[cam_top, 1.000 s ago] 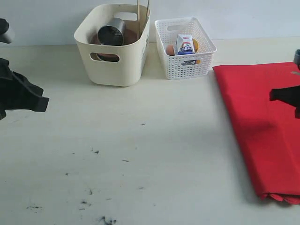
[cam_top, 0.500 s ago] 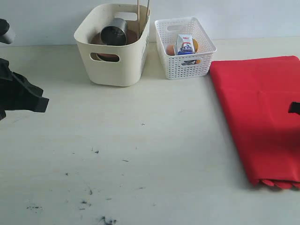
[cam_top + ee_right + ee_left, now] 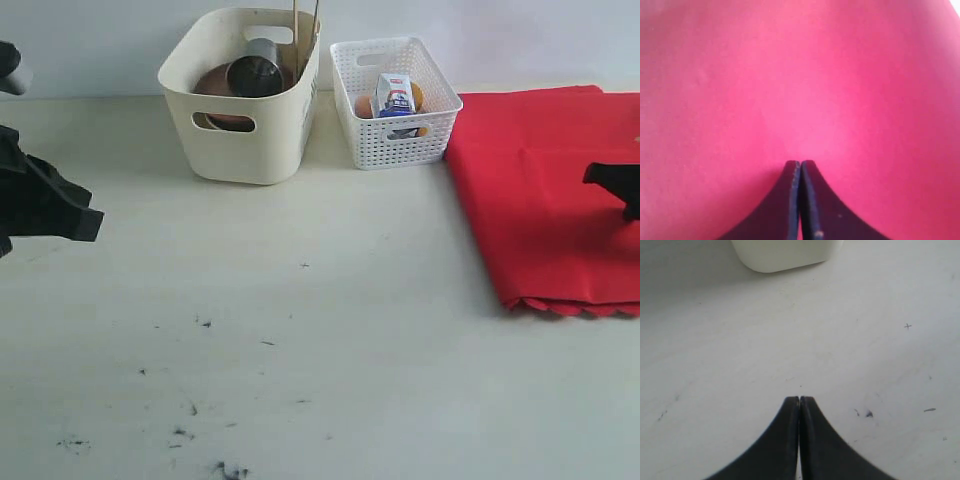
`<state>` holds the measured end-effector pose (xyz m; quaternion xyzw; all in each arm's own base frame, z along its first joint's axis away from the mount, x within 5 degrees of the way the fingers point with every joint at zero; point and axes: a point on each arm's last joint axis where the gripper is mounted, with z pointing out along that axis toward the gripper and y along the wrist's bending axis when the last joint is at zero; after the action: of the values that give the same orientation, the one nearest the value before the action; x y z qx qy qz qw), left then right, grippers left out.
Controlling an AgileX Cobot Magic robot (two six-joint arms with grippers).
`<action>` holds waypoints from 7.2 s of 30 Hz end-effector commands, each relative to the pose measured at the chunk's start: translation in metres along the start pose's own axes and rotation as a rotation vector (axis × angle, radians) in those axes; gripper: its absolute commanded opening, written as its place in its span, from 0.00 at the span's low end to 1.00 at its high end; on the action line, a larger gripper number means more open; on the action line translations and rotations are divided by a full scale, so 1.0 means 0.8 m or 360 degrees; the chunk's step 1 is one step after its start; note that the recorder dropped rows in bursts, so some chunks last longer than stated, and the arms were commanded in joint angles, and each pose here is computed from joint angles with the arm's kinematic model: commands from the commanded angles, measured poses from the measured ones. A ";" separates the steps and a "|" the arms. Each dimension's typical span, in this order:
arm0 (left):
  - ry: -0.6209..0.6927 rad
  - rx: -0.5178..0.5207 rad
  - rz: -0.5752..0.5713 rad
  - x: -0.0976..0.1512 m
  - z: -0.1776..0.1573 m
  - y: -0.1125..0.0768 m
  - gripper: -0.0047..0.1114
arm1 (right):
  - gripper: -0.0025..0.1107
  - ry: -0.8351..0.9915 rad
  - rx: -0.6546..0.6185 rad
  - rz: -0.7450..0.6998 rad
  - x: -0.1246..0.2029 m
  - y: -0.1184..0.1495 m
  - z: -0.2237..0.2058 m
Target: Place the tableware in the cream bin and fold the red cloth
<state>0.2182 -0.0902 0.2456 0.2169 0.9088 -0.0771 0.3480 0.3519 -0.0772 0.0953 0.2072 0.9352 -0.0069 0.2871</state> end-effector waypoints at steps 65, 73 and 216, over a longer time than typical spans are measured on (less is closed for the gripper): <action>-0.1056 -0.0017 -0.0113 0.103 -0.170 -0.018 0.06 | 0.02 -0.0734 -0.0358 -0.0066 0.017 0.054 -0.292; -0.1235 -0.0326 0.0198 0.116 -0.190 -0.011 0.06 | 0.02 -0.0734 -0.0358 -0.0066 0.017 0.054 -0.292; -0.0946 -0.0810 -0.0487 0.228 -0.102 0.016 0.06 | 0.02 -0.1196 -0.0591 -0.0217 0.241 -0.039 -0.307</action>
<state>0.0541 0.0069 0.1844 -0.0438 0.7833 0.0397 0.6189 0.0672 0.0013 0.1925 0.0772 0.7704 0.0742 0.6285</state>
